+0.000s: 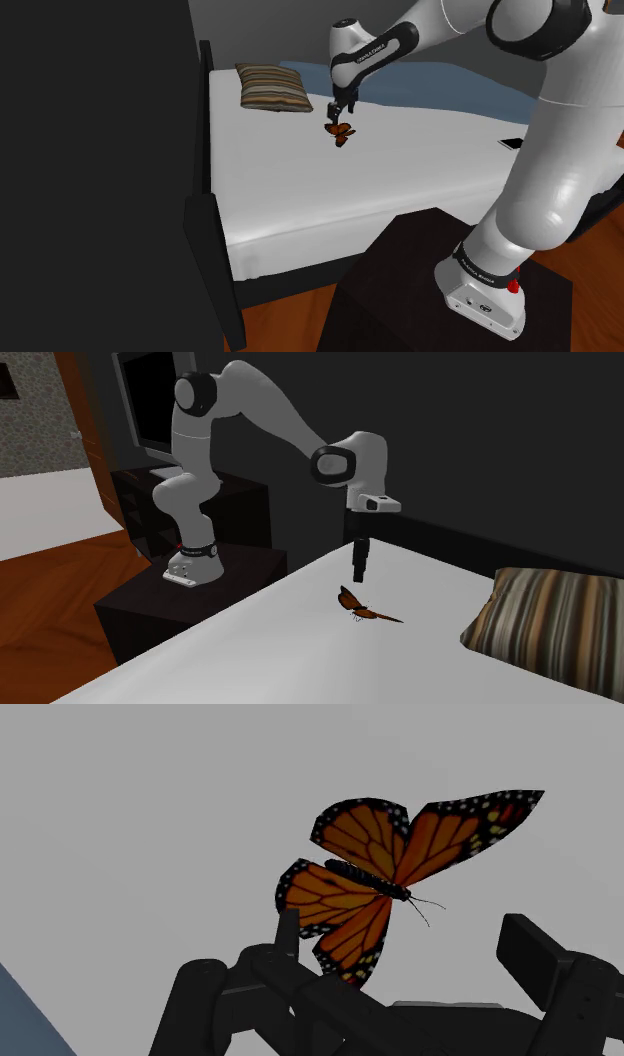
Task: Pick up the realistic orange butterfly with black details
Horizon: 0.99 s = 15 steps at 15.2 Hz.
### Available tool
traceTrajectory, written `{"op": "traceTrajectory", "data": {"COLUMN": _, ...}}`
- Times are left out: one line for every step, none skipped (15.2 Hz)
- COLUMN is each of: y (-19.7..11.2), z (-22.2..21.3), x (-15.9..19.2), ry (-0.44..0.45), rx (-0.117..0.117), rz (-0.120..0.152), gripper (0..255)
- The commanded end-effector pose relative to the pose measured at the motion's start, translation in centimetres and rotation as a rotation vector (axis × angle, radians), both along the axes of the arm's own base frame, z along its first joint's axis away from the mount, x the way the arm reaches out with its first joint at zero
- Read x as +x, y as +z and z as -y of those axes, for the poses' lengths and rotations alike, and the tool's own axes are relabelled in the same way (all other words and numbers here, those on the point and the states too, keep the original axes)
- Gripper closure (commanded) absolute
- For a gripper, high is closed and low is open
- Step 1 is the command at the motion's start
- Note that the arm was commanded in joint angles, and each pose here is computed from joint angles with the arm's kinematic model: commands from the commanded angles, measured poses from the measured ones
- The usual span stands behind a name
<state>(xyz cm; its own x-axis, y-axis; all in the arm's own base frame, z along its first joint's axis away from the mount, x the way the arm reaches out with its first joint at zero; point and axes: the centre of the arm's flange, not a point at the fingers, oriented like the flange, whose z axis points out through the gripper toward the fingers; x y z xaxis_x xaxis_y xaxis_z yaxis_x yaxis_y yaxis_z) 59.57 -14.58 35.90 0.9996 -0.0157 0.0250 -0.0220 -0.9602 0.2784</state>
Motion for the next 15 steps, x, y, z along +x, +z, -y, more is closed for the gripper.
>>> {"op": "traceTrajectory", "data": {"y": -1.4, "z": 0.9, "x": 2.0, "ry": 0.004, "rx": -0.014, "rz": 0.005, "gripper": 0}}
{"op": "traceTrajectory", "data": {"y": -2.1, "z": 1.4, "x": 3.0, "ry": 0.006, "rx": -0.021, "rz": 0.007, "gripper": 0}}
{"op": "traceTrajectory", "data": {"y": -2.8, "z": 1.8, "x": 4.0, "ry": 0.008, "rx": -0.028, "rz": 0.009, "gripper": 0}}
{"op": "traceTrajectory", "data": {"y": -3.4, "z": 2.3, "x": 5.0, "ry": 0.01, "rx": -0.035, "rz": 0.011, "gripper": 0}}
{"op": "traceTrajectory", "data": {"y": -4.1, "z": 2.8, "x": 5.9, "ry": 0.012, "rx": -0.041, "rz": 0.013, "gripper": 0}}
{"op": "traceTrajectory", "data": {"y": -4.3, "z": 2.9, "x": 6.3, "ry": 0.013, "rx": -0.044, "rz": 0.014, "gripper": 0}}
{"op": "traceTrajectory", "data": {"y": -4.8, "z": 2.9, "x": 6.3, "ry": 0.013, "rx": -0.044, "rz": 0.014, "gripper": 0}}
{"op": "traceTrajectory", "data": {"y": -5.3, "z": 2.9, "x": 6.3, "ry": 0.013, "rx": -0.044, "rz": 0.014, "gripper": 0}}
{"op": "traceTrajectory", "data": {"y": -5.9, "z": 2.9, "x": 6.3, "ry": 0.013, "rx": -0.044, "rz": 0.014, "gripper": 0}}
{"op": "traceTrajectory", "data": {"y": -6.4, "z": 2.9, "x": 6.3, "ry": 0.013, "rx": -0.044, "rz": 0.014, "gripper": 0}}
{"op": "traceTrajectory", "data": {"y": -6.9, "z": 2.9, "x": 6.3, "ry": 0.013, "rx": -0.044, "rz": 0.014, "gripper": 0}}
{"op": "traceTrajectory", "data": {"y": -7.5, "z": 2.9, "x": 6.3, "ry": 0.013, "rx": -0.044, "rz": 0.014, "gripper": 0}}
{"op": "traceTrajectory", "data": {"y": -8.3, "z": 2.9, "x": 6.3, "ry": 0.013, "rx": -0.044, "rz": 0.014, "gripper": 0}}
{"op": "traceTrajectory", "data": {"y": -8.3, "z": 2.9, "x": 6.3, "ry": 0.013, "rx": -0.044, "rz": 0.014, "gripper": 0}}
{"op": "traceTrajectory", "data": {"y": -8.3, "z": 2.9, "x": 6.3, "ry": 0.013, "rx": -0.044, "rz": 0.014, "gripper": 0}}
